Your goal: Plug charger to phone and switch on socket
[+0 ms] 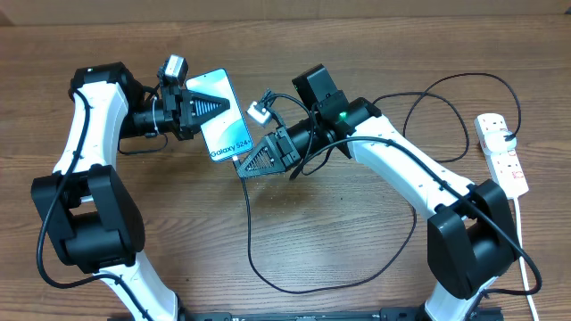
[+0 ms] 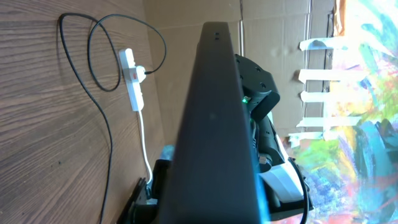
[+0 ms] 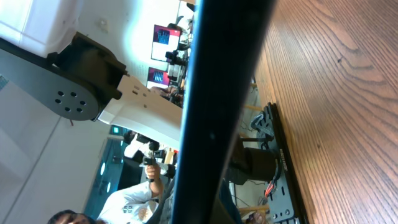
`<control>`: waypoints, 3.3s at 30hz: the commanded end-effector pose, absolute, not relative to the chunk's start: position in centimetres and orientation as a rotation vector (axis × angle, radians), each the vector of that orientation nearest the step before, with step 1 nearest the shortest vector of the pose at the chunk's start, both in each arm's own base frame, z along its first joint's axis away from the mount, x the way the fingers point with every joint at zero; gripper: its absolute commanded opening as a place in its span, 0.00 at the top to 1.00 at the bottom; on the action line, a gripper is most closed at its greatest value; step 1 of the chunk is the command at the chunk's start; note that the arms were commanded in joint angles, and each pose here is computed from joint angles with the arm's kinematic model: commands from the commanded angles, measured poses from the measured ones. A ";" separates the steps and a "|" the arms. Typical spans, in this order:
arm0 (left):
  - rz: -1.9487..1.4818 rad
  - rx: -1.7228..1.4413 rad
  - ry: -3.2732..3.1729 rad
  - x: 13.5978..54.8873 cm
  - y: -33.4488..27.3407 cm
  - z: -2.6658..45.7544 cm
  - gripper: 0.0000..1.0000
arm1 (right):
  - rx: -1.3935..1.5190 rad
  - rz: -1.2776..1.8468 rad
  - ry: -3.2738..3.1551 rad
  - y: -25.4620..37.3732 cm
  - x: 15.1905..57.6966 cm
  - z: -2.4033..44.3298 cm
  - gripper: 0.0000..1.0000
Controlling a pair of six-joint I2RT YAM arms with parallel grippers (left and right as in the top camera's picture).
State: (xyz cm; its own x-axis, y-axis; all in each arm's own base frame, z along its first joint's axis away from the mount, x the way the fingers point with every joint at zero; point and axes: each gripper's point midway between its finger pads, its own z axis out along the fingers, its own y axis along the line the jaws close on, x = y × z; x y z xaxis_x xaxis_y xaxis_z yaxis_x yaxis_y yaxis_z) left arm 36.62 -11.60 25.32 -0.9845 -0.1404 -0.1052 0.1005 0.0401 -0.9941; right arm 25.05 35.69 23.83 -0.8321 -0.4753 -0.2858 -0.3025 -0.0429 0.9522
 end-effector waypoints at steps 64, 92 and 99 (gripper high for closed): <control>-1.962 0.120 2.191 36.4 -12.5 24.4 0.96 | 0.762 -2.050 -2.329 35.2 30.6 25.2 0.00; -2.050 -0.062 2.255 36.6 -12.5 24.5 0.96 | 0.843 -1.948 -2.221 35.6 25.7 23.9 0.59; -2.066 -0.065 2.228 36.8 -12.5 24.8 0.96 | 0.792 -1.962 -2.220 36.2 26.4 24.6 0.73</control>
